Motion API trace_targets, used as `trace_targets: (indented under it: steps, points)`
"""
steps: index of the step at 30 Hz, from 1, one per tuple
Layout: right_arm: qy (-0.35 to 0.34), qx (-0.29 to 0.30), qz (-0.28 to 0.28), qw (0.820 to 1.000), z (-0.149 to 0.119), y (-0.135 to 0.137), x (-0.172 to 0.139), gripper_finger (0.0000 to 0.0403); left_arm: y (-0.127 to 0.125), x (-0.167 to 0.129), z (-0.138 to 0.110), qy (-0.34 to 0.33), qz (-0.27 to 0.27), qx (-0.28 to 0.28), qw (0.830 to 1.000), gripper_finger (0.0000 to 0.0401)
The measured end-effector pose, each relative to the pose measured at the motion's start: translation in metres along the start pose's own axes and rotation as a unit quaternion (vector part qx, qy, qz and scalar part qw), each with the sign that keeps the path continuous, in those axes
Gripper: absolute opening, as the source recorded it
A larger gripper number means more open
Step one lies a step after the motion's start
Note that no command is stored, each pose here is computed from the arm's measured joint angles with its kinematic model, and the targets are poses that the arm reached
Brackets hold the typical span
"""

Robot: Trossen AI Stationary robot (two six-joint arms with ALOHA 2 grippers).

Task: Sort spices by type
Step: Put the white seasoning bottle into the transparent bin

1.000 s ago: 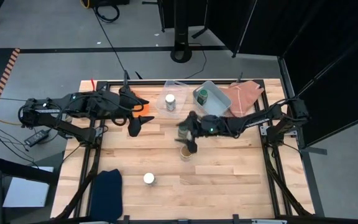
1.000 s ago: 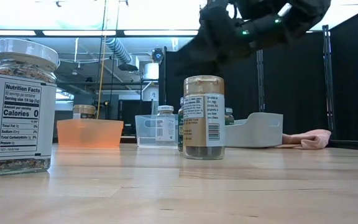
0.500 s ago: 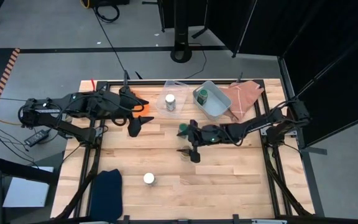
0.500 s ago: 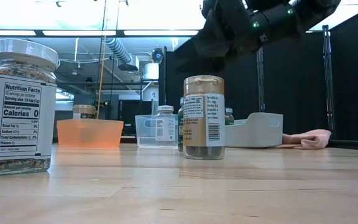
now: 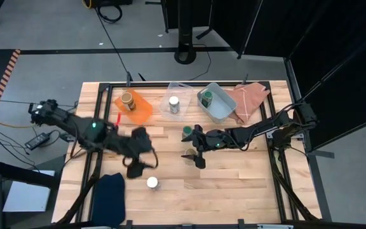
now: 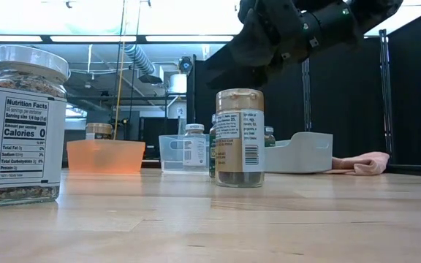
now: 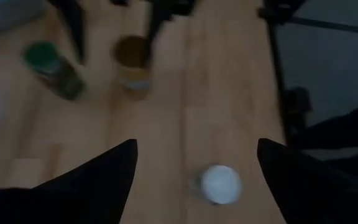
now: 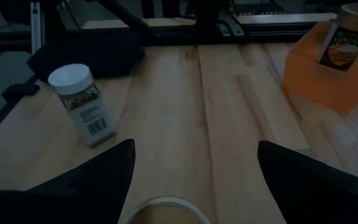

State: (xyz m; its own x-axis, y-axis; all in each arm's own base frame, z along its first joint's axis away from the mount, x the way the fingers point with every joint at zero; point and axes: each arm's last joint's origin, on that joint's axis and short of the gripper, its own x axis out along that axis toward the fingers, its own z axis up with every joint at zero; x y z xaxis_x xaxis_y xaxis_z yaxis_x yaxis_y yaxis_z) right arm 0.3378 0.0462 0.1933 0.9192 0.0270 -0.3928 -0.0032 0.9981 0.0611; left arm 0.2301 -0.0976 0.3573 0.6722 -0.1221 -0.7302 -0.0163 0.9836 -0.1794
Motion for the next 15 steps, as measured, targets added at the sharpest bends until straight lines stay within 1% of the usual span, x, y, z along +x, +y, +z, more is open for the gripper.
trace_targets:
  steps: [2, 6, 9, 12, 15]
  points:
    - [0.0, 0.0, 0.001, 1.0, 0.0, 0.0, 0.0, 0.0347, -0.012, 0.006, -0.005, 0.008, -0.001, -0.001, 1.0, 0.0337]
    - [0.005, -0.001, 0.001, 1.0, -0.001, 0.0, 0.0, 0.0343, -0.037, 0.019, -0.016, 0.009, 0.024, 0.011, 1.0, 0.0337]
    - [0.01, -0.005, 0.0, 1.0, -0.002, 0.0, 0.0, 0.0341, -0.053, 0.028, -0.022, 0.002, 0.032, 0.013, 0.999, 0.0337]
    - [0.014, -0.006, 0.0, 1.0, -0.003, 0.0, 0.0, 0.0342, -0.062, 0.034, -0.027, -0.016, 0.043, 0.0, 0.999, 0.0337]
    - [0.021, -0.007, -0.001, 1.0, -0.004, -0.001, 0.0, 0.0343, -0.067, 0.043, -0.04, -0.031, 0.049, -0.017, 0.998, 0.0337]
